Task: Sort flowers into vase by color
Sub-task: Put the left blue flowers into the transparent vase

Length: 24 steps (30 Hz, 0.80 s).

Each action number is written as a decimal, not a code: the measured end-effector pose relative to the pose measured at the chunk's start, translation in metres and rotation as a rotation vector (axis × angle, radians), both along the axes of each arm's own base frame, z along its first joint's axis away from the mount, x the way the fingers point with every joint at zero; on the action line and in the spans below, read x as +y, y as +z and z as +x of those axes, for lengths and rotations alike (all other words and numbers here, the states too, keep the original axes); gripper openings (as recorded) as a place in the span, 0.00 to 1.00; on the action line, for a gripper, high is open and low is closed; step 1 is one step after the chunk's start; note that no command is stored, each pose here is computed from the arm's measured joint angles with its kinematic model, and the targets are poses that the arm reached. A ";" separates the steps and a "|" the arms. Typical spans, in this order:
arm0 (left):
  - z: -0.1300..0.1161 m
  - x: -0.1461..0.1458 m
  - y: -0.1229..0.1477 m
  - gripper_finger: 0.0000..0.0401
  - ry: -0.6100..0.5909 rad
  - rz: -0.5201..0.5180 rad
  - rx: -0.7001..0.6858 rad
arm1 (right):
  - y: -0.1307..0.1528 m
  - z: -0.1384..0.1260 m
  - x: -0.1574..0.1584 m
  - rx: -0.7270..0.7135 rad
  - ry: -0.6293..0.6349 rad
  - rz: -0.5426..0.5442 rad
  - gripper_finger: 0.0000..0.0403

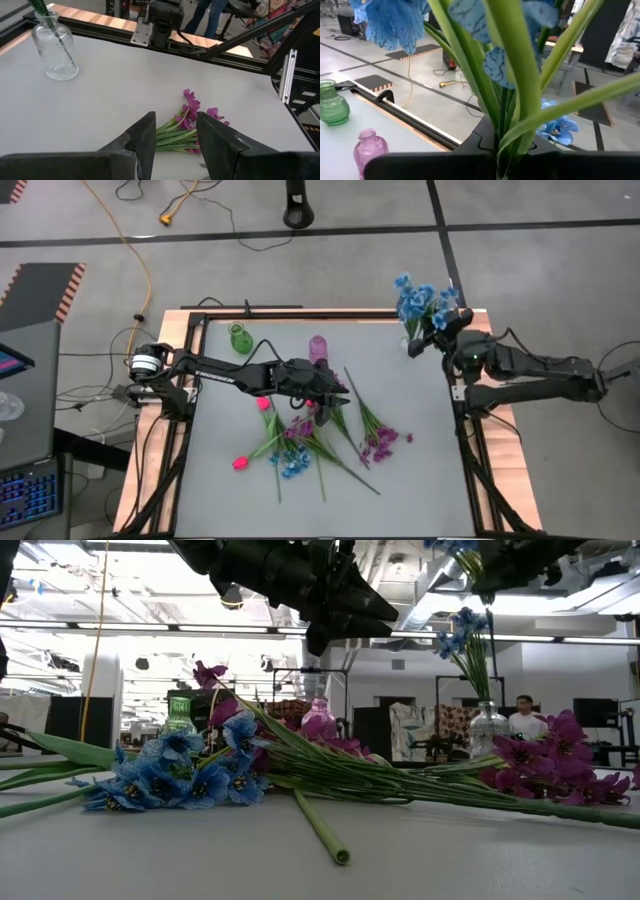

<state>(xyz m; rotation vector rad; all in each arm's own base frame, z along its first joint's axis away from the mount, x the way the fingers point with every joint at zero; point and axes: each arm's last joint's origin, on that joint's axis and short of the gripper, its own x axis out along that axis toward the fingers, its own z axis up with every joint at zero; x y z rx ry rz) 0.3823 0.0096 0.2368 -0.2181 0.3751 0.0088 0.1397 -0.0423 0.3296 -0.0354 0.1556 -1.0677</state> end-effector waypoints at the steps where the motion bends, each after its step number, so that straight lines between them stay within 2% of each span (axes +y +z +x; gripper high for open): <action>1: 0.000 0.000 0.000 0.32 0.000 0.000 0.000 | -0.001 0.001 -0.003 -0.002 -0.002 0.008 0.09; 9: 0.000 0.000 0.000 0.32 -0.001 -0.001 0.000 | -0.006 0.005 -0.020 -0.007 -0.071 0.049 0.09; 24: 0.000 0.000 0.000 0.32 -0.002 -0.001 0.000 | -0.021 0.021 -0.034 0.011 -0.135 0.108 0.09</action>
